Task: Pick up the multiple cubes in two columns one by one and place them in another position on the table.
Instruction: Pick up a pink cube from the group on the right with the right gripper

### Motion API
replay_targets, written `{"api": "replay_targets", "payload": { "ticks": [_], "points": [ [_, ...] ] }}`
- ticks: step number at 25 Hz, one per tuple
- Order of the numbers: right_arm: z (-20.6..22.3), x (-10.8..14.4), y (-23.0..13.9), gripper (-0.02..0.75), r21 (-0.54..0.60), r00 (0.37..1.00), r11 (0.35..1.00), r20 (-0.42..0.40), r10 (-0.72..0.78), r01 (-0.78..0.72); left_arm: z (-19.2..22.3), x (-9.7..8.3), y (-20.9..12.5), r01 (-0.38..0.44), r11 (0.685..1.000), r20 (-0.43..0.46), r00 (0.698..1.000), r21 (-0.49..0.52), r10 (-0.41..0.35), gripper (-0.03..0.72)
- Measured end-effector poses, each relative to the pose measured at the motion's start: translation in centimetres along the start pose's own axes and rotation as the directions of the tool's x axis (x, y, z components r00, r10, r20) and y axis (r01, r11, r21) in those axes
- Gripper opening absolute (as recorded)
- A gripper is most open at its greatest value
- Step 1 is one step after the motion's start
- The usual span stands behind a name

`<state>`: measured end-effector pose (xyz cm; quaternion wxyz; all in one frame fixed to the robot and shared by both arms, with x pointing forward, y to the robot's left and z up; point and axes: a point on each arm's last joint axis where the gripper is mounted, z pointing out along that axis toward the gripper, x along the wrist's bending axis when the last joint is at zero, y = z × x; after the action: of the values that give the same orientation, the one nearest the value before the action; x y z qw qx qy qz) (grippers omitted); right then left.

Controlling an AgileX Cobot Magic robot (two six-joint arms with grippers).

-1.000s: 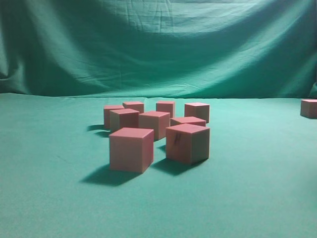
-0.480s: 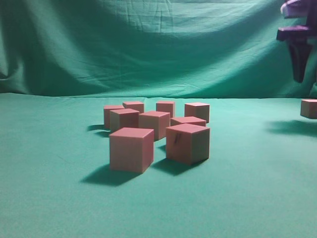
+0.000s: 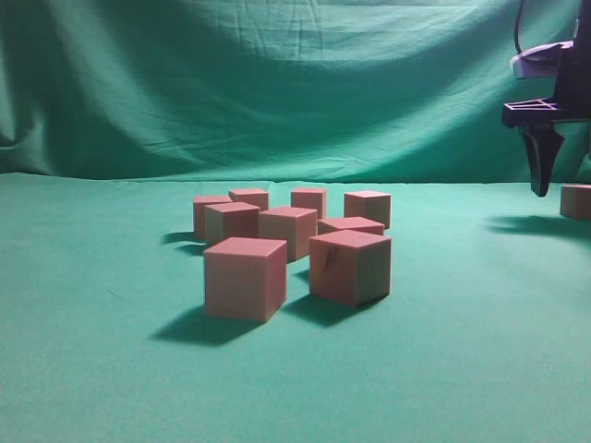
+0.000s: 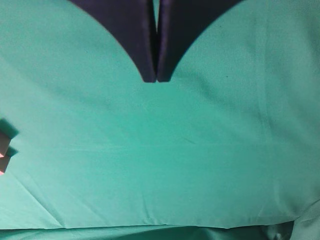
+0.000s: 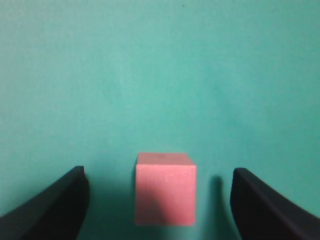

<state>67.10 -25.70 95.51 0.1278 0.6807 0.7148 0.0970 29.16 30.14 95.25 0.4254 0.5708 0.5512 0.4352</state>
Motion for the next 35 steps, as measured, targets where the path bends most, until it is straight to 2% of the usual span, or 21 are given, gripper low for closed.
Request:
{"api": "replay_targets", "payload": {
  "ticks": [8, 10, 14, 15, 22, 24, 28, 35],
  "points": [
    [1.3, 0.1, -0.2, 0.585, 0.020, 1.000, 1.000, 0.002, -0.004, 0.004, 0.0, 0.0, 0.0, 0.000, 1.000, 0.000, 1.000, 0.000, 0.000, 0.000],
    [1.6, 0.1, -0.2, 0.519, 0.024, 1.000, 1.000, 0.002, -0.004, 0.004, 0.0, 0.0, 0.0, 0.000, 1.000, 0.000, 1.000, 0.000, 0.000, 0.000],
    [1.9, 0.1, -0.3, 0.274, 0.030, 1.000, 1.000, 0.002, -0.005, 0.005, 0.0, 0.0, 0.0, 0.000, 1.000, 0.000, 1.000, 0.000, 0.000, 0.000],
    [1.9, 0.1, -0.3, 0.250, 0.030, 1.000, 1.000, 0.002, -0.005, 0.005, 0.0, 0.0, 0.0, 0.000, 1.000, 0.000, 1.000, 0.000, 0.000, 0.000],
    [1.1, 0.2, -0.2, 0.260, 0.068, 1.000, 0.998, -0.014, 0.019, -0.018, 0.0, 0.0, 0.0, 0.000, 1.000, 0.000, 1.000, 0.000, 0.000, 0.000],
    [-0.4, 0.4, 0.3, 0.260, 0.067, 0.998, 0.997, -0.041, 0.046, -0.043, 0.0, 0.0, 0.0, 0.000, 1.000, 0.000, 1.000, 0.000, 0.000, 0.000],
    [-6.1, 0.8, 1.7, 0.260, -0.012, 0.991, 0.998, -0.116, 0.064, -0.065, 0.0, 0.0, 0.0, 0.000, 1.000, 0.000, 1.000, 0.000, 0.000, 0.000],
    [-15.6, 3.8, 0.1, 0.260, -0.101, 0.953, 0.990, -0.276, -0.125, 0.101, 0.0, 0.0, 0.0, 0.000, 1.000, 0.000, 1.000, 0.000, 0.000, 0.000]
  ]
}}
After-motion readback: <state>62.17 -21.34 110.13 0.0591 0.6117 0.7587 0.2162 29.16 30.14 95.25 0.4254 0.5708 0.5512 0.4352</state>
